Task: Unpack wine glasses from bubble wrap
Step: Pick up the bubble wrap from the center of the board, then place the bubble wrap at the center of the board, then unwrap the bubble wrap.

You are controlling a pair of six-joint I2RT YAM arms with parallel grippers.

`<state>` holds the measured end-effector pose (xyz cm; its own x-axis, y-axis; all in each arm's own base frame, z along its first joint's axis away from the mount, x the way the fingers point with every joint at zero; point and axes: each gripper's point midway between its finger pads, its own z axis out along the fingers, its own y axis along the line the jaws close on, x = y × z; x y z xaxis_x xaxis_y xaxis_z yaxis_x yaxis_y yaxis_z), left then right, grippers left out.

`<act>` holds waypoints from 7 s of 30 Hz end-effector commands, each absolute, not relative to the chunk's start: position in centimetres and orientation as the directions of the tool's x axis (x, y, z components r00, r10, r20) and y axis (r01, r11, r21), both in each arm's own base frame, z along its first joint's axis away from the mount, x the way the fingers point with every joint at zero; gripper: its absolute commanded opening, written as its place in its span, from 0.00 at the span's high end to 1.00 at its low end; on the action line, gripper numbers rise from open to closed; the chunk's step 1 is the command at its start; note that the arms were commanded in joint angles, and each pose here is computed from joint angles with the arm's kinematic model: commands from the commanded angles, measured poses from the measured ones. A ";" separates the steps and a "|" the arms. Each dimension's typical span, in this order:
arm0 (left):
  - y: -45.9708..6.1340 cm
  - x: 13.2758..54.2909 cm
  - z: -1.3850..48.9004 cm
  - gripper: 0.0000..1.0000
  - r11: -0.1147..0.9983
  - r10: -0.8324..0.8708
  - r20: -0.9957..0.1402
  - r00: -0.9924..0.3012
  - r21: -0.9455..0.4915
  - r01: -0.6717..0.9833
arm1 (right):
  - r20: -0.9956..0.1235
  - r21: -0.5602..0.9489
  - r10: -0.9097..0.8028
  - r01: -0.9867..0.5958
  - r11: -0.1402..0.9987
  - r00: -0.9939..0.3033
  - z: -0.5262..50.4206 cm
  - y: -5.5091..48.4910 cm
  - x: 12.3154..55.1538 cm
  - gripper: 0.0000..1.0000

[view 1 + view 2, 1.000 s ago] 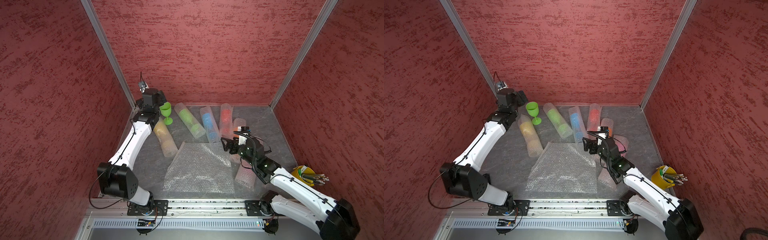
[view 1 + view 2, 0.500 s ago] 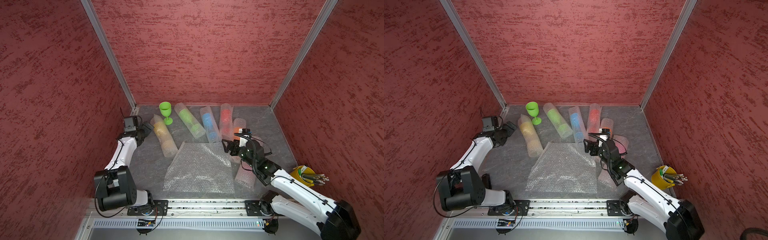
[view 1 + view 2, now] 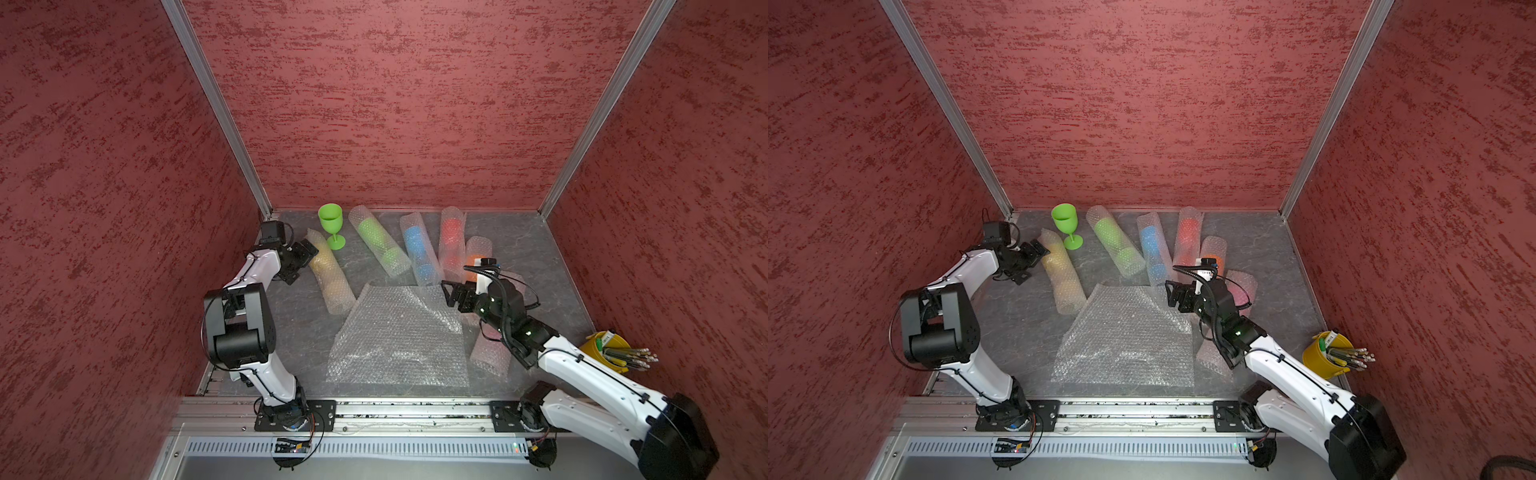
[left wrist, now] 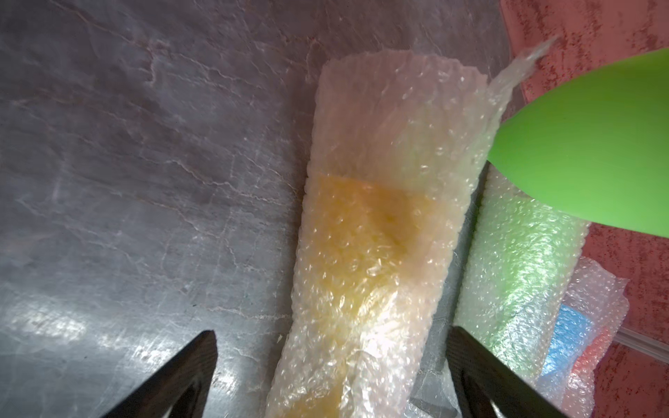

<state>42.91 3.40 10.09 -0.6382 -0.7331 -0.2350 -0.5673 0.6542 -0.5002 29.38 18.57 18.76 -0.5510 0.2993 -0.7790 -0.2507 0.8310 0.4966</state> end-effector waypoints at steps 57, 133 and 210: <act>4.3 36.5 22.5 0.29 0.599 -0.798 -0.457 -0.393 -0.533 -0.597 | -0.804 0.467 0.247 -0.317 0.826 -0.541 23.2 19.2 29.2 0.08; -13.1 26.3 14.7 0.03 0.832 -0.447 -0.361 -0.819 -0.505 -0.231 | -0.565 0.545 -0.037 -0.407 0.733 -0.824 14.4 37.0 25.4 0.25; -21.8 22.2 12.7 1.00 0.726 -0.182 -0.320 -0.930 -0.682 0.093 | -0.680 0.542 0.088 -0.419 0.729 -0.727 16.0 33.1 24.4 1.00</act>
